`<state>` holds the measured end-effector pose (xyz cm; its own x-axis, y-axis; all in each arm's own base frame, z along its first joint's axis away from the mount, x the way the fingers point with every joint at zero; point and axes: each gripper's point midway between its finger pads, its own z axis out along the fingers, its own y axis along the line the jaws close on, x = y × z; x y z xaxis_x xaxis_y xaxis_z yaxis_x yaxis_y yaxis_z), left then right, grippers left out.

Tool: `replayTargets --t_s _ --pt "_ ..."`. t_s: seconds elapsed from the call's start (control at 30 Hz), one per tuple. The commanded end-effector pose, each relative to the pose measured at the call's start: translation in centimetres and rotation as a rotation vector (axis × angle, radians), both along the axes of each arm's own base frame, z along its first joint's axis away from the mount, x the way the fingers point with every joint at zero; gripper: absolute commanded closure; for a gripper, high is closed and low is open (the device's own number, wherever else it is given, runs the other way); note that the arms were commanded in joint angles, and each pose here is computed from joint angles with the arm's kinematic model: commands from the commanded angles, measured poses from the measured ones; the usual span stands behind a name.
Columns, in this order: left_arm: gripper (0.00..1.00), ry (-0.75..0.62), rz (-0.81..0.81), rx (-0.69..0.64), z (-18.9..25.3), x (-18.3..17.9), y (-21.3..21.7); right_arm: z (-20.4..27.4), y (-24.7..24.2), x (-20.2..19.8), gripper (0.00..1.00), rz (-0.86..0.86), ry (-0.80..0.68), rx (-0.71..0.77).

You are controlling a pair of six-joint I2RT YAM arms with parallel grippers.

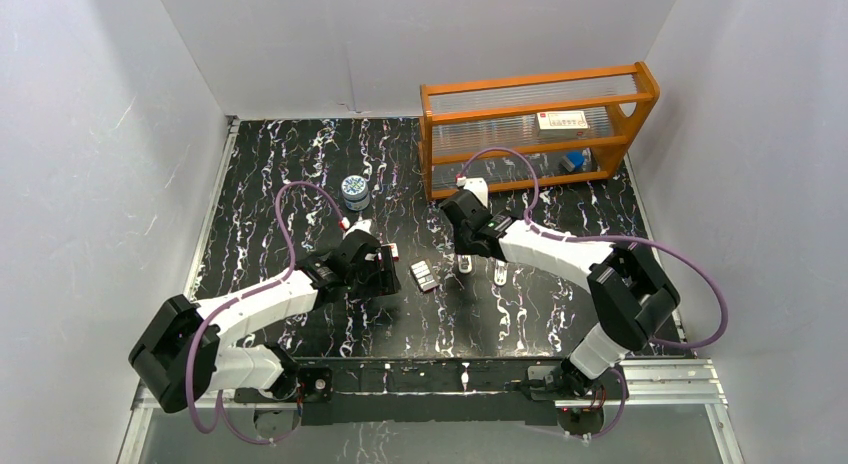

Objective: Load the staples into the stapler

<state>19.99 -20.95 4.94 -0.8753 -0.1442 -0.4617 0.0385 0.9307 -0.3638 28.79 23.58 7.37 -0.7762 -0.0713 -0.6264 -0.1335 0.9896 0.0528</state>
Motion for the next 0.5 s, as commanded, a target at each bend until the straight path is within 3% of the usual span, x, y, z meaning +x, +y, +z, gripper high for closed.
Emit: replayTargets --t_s 0.0,0.47 --pt "0.37 -0.031 0.012 -0.039 1.33 1.09 -0.81 1.19 1.28 1.47 0.75 0.0 -0.042 0.037" --pt "0.37 -0.023 0.019 -0.044 0.99 0.82 -0.72 0.65 1.02 1.49 0.75 -0.031 -0.015 0.029"
